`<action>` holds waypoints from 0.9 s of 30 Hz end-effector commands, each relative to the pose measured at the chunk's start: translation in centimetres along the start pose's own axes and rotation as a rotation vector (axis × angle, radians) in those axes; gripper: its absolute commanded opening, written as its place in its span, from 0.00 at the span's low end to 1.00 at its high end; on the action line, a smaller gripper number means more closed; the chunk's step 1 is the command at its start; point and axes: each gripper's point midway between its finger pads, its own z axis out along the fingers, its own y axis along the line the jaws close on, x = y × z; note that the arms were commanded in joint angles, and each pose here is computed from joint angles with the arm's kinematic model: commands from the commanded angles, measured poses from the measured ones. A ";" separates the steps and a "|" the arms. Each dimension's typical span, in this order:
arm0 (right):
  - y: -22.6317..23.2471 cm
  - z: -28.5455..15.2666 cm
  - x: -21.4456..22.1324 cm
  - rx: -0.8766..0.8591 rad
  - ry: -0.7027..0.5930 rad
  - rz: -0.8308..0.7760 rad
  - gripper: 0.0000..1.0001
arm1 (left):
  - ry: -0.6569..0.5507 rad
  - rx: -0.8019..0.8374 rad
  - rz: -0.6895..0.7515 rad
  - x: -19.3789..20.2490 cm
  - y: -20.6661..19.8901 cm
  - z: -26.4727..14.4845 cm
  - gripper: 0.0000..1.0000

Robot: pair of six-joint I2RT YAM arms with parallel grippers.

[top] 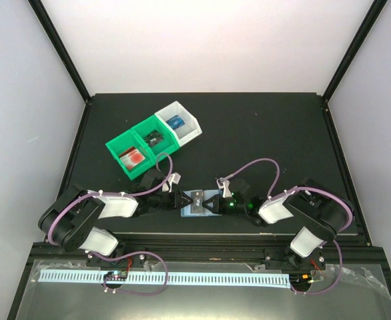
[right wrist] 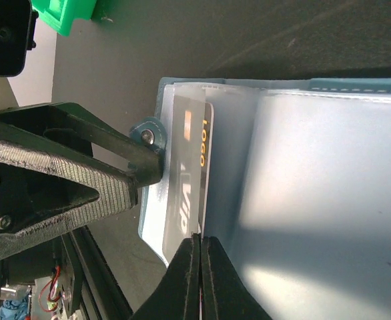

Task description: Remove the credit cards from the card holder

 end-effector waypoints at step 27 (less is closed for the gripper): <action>0.0 -0.7 -0.3 -0.024 -0.005 0.085 0.02 | 0.059 -0.091 -0.037 1.6 2.6 0.7 0.30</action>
